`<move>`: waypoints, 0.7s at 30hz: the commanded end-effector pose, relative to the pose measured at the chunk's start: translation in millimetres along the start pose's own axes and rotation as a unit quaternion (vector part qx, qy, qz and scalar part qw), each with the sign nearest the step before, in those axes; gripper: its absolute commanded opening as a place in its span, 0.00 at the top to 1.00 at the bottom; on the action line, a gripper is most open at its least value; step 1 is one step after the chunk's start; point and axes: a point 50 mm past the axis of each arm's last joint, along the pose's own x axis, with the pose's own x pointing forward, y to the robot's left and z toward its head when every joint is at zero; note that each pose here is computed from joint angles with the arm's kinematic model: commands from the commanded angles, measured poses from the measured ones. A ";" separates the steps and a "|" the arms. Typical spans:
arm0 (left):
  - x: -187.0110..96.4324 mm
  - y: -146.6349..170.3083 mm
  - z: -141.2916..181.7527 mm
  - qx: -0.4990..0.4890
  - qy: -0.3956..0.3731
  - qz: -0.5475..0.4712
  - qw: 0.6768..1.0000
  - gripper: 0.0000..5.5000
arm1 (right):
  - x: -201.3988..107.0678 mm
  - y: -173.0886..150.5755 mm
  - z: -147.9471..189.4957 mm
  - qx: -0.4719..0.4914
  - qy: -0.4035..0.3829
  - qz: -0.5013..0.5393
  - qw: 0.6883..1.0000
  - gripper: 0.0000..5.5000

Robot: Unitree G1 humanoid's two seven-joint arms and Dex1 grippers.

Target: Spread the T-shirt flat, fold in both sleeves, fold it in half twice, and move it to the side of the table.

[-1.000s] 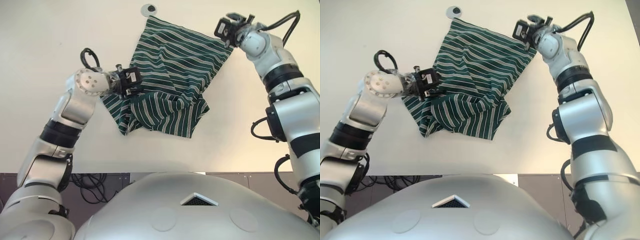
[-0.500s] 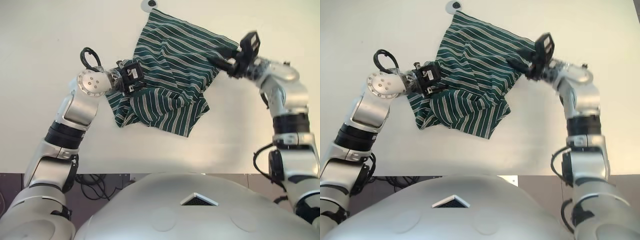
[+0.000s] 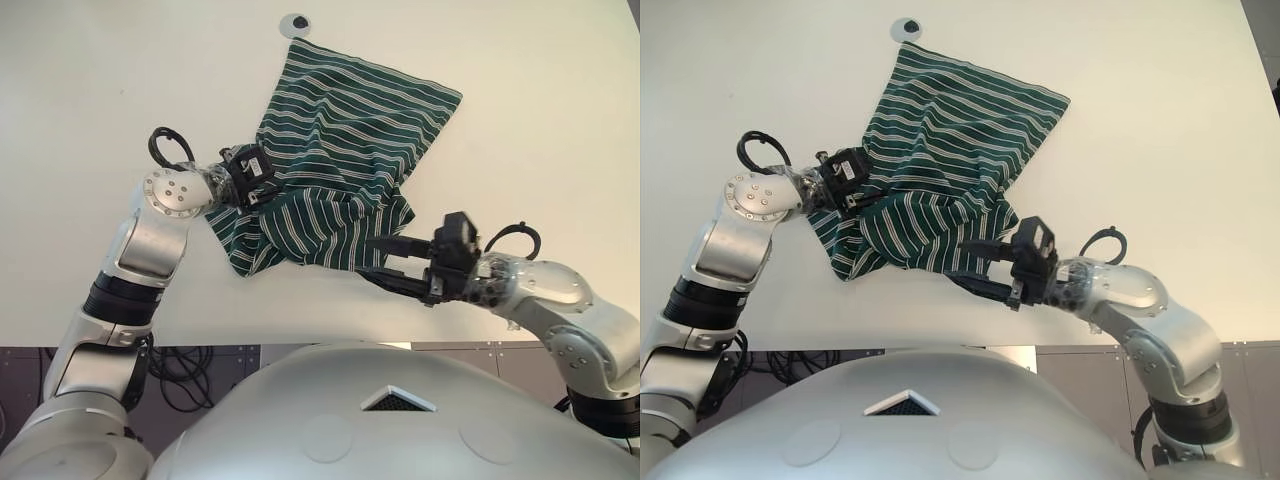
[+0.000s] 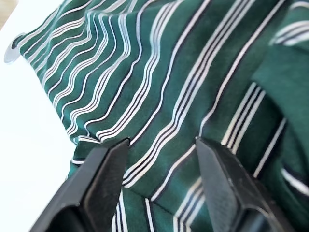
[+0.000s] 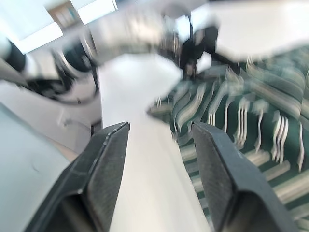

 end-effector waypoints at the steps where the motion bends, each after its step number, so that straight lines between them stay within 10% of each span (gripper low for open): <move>1: 0.7 -10.2 -26.4 -0.035 0.063 -0.024 0.997 0.55 | 0.1 -13.7 -17.3 -0.008 0.048 -0.058 0.997 0.58; 14: -0.6 -12.3 -30.0 -0.041 0.067 -0.019 0.997 0.55 | 2.2 -36.2 -58.6 -0.009 0.151 -0.137 0.979 0.58; 21: -2.1 -14.9 -33.6 -0.056 0.067 -0.004 0.996 0.55 | -51.2 -31.1 -62.0 0.014 0.261 -0.118 0.958 0.58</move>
